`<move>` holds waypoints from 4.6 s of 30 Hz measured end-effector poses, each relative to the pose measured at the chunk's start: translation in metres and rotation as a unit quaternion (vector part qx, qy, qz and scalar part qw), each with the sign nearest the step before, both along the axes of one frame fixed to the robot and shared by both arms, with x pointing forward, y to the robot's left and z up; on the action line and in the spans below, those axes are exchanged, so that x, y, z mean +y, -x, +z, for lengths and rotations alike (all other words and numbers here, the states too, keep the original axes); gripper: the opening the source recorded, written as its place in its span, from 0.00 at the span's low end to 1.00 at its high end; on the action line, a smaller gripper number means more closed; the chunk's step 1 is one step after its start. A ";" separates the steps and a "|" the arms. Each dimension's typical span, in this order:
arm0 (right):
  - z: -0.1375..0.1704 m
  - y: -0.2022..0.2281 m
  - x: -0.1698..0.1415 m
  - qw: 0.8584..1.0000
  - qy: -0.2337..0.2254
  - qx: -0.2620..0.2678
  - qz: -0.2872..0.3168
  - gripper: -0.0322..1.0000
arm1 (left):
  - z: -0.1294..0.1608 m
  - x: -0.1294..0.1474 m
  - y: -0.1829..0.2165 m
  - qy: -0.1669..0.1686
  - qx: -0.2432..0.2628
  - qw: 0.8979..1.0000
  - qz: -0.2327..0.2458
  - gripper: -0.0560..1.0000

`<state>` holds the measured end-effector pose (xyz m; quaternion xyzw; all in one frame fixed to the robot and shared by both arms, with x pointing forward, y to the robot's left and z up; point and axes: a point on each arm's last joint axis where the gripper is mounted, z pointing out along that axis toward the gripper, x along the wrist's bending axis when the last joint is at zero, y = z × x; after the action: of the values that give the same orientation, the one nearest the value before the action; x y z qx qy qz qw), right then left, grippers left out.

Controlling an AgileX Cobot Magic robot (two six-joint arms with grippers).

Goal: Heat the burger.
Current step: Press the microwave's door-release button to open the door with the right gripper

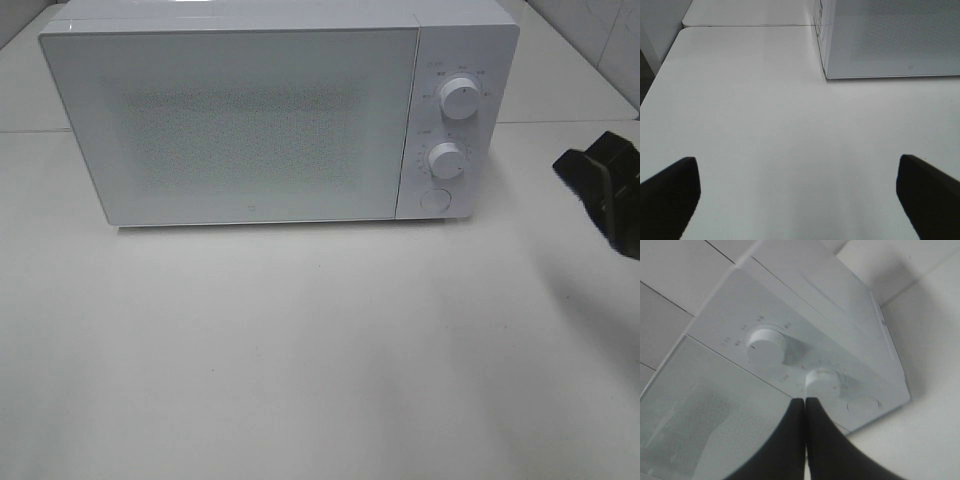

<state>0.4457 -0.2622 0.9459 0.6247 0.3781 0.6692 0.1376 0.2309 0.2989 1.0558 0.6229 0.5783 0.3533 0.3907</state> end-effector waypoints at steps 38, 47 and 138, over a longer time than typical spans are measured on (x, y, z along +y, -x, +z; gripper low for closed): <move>-0.070 -0.080 0.057 0.933 -0.302 0.178 -0.086 0.05 | 0.000 0.000 0.000 0.000 0.000 1.000 0.000 0.99; -0.077 -0.091 0.061 0.928 -0.296 0.204 -0.097 0.05 | 0.000 0.000 0.000 0.000 0.000 1.000 0.000 0.99; -0.096 -0.139 0.078 0.916 -0.301 0.231 -0.126 0.05 | 0.000 0.000 0.000 0.000 0.000 1.000 0.000 0.99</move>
<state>0.5844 -0.1843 0.8502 0.8164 0.0980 0.5654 -0.0652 0.2309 0.2989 1.0558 0.6229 0.5783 0.3533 0.3907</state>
